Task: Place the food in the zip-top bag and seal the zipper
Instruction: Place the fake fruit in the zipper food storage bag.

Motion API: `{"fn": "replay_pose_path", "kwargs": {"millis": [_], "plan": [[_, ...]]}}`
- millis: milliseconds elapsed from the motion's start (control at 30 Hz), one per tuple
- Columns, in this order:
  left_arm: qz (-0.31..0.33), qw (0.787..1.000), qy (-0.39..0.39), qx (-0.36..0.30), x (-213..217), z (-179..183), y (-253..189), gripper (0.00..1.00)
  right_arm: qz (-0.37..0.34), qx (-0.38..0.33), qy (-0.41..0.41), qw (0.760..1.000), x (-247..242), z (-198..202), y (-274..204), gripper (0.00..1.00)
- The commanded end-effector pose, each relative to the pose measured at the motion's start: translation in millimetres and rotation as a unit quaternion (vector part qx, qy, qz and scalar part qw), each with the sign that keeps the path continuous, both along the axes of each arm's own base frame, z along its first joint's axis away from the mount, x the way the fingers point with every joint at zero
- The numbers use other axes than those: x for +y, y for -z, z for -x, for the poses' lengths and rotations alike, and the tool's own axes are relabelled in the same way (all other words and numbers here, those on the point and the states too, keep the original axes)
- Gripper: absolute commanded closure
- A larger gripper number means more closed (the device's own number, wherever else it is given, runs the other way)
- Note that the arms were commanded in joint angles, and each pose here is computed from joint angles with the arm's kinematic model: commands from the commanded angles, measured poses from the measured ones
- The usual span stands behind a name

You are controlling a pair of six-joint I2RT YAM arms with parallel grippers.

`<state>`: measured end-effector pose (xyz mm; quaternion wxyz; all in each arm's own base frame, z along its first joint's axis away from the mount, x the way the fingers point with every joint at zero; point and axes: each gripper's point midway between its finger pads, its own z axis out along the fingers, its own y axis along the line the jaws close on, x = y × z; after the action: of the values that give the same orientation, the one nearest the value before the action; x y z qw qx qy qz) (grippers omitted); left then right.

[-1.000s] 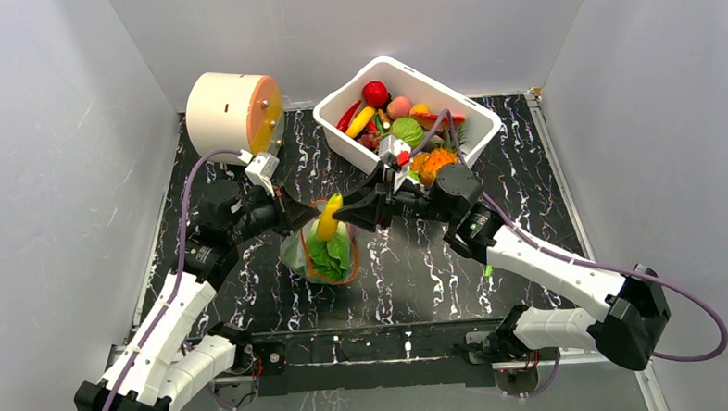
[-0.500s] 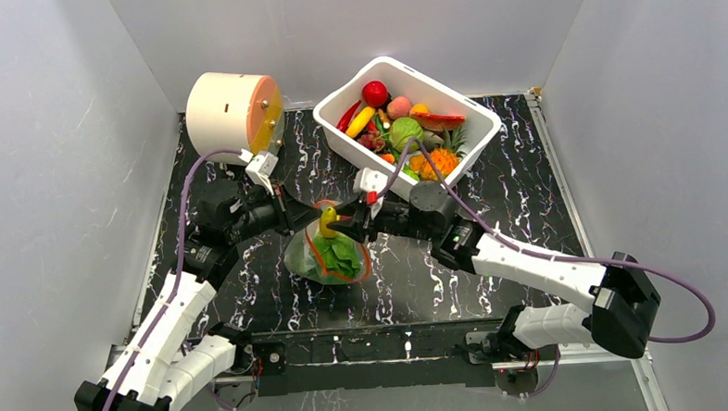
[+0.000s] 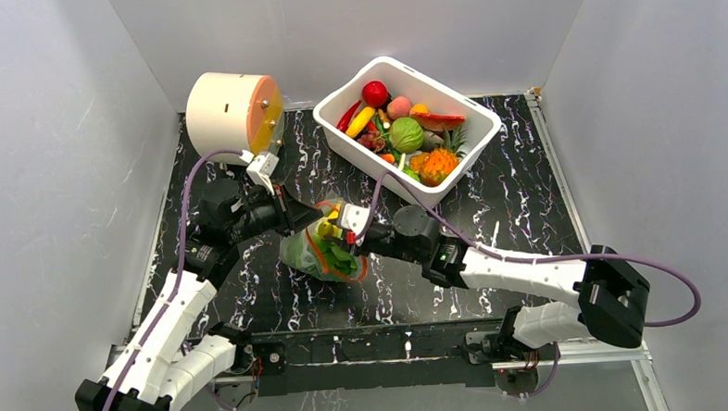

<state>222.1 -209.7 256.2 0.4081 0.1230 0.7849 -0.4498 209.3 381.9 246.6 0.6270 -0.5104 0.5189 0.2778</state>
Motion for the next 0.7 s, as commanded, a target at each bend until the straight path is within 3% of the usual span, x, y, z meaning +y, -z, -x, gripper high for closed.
{"fn": "replay_pose_path", "kwargs": {"millis": [0,133,367,567,667], "plan": [[0.036,0.998,0.037,-0.048,-8.8,8.5,-38.5,1.0,0.01,-0.054,0.02,0.998,-8.1,-3.7,0.1,0.83],[0.037,0.998,0.036,-0.044,-8.8,8.3,-37.1,1.0,0.017,-0.09,0.024,0.996,-10.9,-5.7,-8.1,0.83],[0.05,0.997,0.044,-0.028,-13.0,9.1,-37.9,1.0,0.065,-0.083,0.03,0.994,-8.4,-12.7,27.6,0.8],[0.052,0.997,0.043,-0.032,-12.7,9.2,-39.2,1.0,0.079,-0.074,0.034,0.994,-6.5,-15.4,43.4,0.7],[0.051,0.997,0.043,-0.028,-13.3,8.6,-36.7,1.0,0.085,-0.069,0.036,0.993,-5.3,-16.6,40.5,0.6]]}}
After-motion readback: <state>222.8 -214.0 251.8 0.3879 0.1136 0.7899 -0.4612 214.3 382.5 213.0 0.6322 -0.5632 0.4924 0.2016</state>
